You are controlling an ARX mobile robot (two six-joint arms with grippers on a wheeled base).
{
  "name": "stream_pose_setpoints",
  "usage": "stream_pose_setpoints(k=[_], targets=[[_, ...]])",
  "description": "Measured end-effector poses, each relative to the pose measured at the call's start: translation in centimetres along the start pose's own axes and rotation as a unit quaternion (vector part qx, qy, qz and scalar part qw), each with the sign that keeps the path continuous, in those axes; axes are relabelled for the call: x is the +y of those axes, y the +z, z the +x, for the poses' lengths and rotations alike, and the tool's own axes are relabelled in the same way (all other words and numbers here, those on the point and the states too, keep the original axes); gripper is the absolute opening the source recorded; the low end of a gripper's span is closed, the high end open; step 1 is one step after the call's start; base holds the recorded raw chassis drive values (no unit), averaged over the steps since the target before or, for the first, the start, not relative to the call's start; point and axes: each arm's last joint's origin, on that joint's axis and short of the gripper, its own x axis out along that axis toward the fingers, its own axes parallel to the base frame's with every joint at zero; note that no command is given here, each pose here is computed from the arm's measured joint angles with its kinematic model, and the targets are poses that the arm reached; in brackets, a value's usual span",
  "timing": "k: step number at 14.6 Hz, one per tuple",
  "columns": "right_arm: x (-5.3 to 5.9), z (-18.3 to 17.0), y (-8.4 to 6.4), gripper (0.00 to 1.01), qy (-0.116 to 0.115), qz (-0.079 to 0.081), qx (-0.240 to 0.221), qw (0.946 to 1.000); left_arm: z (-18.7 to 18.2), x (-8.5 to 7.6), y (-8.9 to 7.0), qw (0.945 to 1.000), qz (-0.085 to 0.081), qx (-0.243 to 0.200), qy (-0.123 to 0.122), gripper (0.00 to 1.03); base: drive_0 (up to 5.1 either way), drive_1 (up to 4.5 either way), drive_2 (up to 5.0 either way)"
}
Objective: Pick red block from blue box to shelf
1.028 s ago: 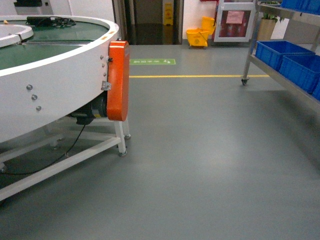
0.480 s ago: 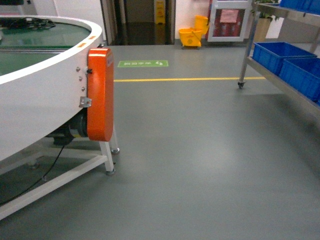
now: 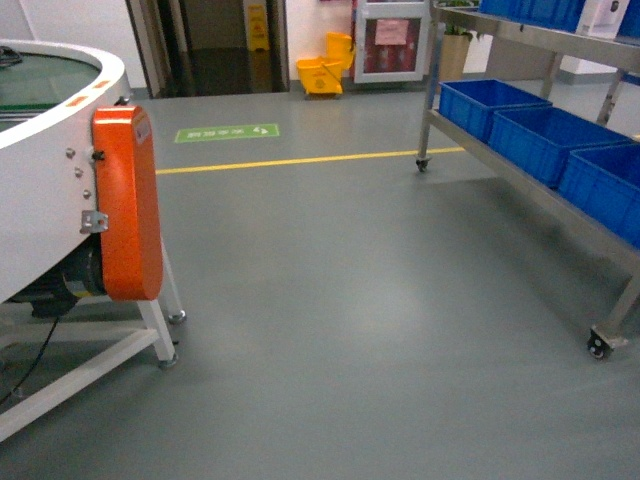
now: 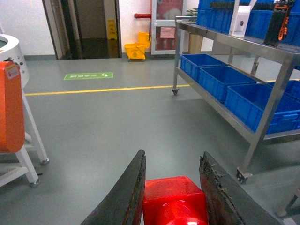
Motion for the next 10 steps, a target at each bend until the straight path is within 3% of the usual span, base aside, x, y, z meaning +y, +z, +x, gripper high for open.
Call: stream_pose_setpoints(k=[10], targets=[[0.0,0.0,0.0,0.28,0.0,0.0,0.0,1.0,0.0,0.0,0.0,1.0,0.0,0.0,0.0,0.98,0.1,4.32,-4.2]])
